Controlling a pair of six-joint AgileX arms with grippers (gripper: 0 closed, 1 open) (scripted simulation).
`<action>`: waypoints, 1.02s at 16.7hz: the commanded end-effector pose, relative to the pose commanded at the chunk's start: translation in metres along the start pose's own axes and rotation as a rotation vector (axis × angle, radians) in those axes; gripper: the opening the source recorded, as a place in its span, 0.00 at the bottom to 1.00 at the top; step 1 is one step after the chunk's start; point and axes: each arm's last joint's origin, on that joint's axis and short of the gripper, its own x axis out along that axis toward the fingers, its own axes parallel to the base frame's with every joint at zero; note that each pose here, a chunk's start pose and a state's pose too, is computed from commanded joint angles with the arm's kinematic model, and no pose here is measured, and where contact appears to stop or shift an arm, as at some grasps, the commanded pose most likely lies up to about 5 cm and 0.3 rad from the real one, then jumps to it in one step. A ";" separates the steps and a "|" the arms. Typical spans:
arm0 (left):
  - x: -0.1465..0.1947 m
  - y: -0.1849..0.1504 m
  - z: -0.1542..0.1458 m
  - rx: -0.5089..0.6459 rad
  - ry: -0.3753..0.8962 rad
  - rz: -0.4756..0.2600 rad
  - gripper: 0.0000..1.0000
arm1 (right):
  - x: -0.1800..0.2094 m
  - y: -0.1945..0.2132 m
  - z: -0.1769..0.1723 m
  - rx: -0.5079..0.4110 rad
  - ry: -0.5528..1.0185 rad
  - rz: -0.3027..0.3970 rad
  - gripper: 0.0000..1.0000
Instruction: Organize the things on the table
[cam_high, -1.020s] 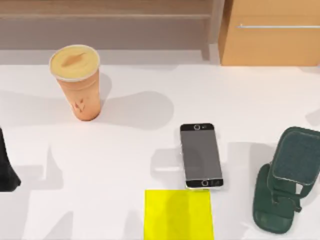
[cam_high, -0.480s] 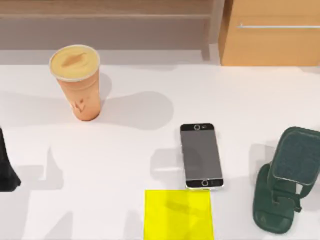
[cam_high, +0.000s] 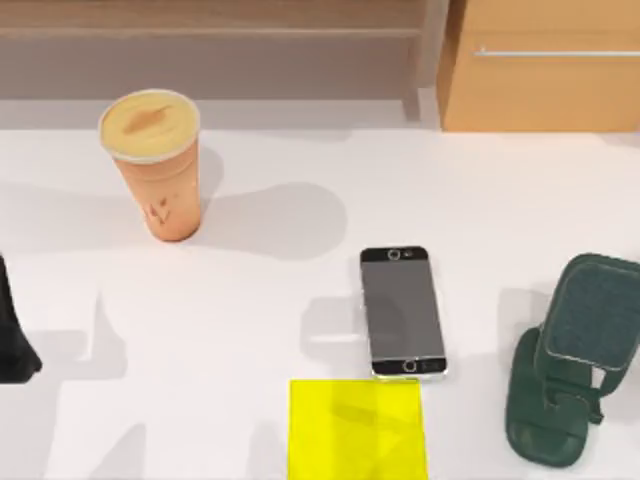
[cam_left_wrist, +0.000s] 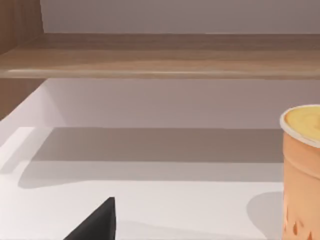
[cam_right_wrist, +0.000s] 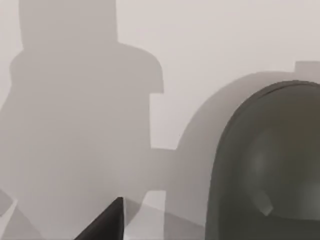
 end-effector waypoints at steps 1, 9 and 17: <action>0.000 0.000 0.000 0.000 0.000 0.000 1.00 | 0.000 0.000 0.000 0.000 0.000 0.000 0.62; 0.000 0.000 0.000 0.000 0.000 0.000 1.00 | 0.000 0.000 0.000 0.000 0.000 0.000 0.02; 0.000 0.000 0.000 0.000 0.000 0.000 1.00 | 0.000 0.000 0.000 0.000 0.000 0.000 0.00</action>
